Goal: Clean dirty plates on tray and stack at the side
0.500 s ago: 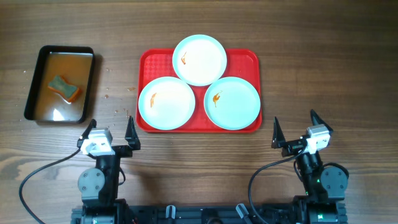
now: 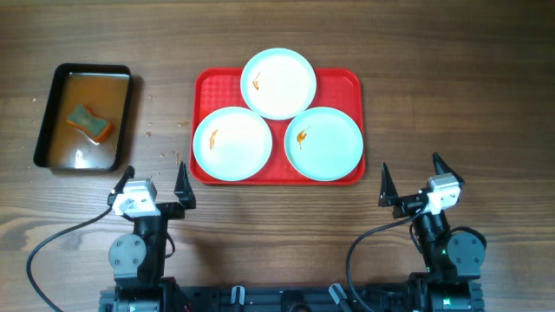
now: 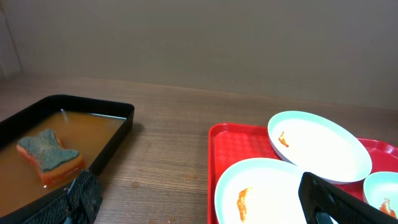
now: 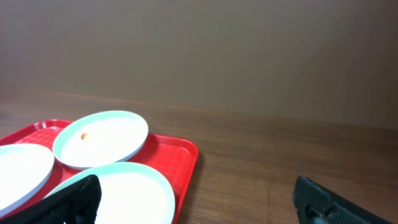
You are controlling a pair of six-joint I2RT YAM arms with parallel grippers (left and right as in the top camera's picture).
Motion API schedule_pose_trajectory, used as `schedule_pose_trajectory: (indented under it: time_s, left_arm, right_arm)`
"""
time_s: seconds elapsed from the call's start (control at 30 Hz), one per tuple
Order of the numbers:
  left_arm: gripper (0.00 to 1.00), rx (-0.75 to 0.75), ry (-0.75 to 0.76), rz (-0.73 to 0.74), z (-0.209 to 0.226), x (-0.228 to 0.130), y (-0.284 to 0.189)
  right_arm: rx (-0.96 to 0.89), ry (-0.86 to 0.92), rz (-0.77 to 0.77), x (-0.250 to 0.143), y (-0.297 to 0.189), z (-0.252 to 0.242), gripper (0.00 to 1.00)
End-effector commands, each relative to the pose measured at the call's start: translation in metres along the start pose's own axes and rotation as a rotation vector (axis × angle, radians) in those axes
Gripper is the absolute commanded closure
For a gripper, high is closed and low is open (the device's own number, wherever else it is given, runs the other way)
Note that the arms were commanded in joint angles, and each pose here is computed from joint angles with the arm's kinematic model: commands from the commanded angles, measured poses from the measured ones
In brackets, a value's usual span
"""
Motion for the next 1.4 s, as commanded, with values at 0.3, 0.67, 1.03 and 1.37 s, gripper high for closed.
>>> schedule_pose_trajectory:
  time_s: [0.3, 0.67, 1.03, 1.37]
  left_arm:
    - [0.0, -0.013, 0.016, 0.003, -0.002, -0.001, 0.0]
    - [0.0, -0.013, 0.016, 0.003, -0.002, -0.001, 0.0]
    - [0.0, -0.013, 0.016, 0.003, -0.002, -0.001, 0.0]
    - [0.0, -0.068, -0.049, -0.042, -0.009, 0.008, -0.001]
  right_arm:
    - [-0.011, -0.007, -0.013, 0.002, -0.001, -0.002, 0.0]
    - [-0.011, -0.007, -0.013, 0.002, -0.001, -0.002, 0.0]
    - [-0.011, -0.007, -0.013, 0.002, -0.001, -0.002, 0.0]
    - [-0.011, -0.007, -0.013, 0.002, -0.001, -0.002, 0.0]
Point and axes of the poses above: each gripper's point midway between its finger pads, its own y axis out along the fingers, its own z axis along the line the jaws close on, x = y × z, the point moved 5 cm from there along -y, back along the fingers, and after that the axes turned 5 degrees about y, right-handed, at the moved point
